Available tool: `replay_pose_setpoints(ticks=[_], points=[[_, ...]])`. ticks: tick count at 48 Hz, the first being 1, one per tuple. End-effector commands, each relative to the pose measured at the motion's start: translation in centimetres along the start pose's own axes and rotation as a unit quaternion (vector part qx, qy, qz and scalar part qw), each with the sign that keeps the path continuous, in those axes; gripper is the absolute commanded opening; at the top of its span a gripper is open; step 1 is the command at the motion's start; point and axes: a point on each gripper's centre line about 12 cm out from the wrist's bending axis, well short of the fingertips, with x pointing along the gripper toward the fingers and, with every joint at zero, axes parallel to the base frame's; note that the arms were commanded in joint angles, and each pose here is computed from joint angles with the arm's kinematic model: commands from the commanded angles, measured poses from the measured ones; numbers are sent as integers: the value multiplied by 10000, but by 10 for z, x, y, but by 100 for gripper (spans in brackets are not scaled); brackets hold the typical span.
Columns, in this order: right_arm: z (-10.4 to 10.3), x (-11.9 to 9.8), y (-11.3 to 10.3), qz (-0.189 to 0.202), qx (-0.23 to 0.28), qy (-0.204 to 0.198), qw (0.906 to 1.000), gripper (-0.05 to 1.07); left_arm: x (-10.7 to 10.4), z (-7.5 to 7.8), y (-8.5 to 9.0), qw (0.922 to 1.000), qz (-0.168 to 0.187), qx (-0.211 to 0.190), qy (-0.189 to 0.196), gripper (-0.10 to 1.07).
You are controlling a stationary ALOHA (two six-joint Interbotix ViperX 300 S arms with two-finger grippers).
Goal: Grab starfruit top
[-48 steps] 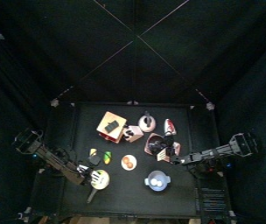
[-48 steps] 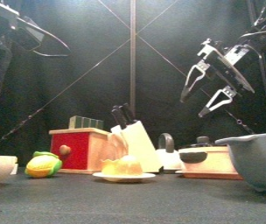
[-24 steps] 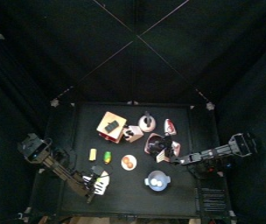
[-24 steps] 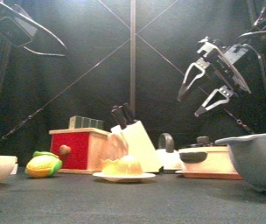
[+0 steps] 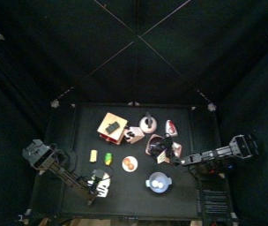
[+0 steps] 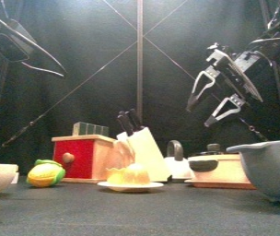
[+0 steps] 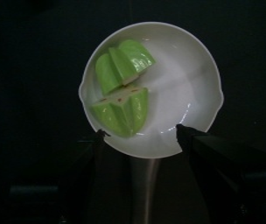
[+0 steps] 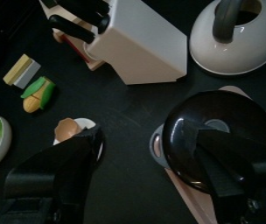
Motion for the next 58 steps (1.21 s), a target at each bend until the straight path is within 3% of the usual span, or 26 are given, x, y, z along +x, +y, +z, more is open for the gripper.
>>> replay_pose_setpoints(ticks=[1, 22, 58], points=[[4, -1, 1, 39, 32, -53, 10000, 101, -2, 5, 0, 9999, -12, -115, -84, 98], [1, -1, -2, 0, 4, -23, 10000, 101, 9, 18, 4, 9994, 81, -219, -274, 98], [-1, 1, -5, -59, 13, 11, 10000, 101, 15, 7, 2, 9992, 152, -362, 63, 98]])
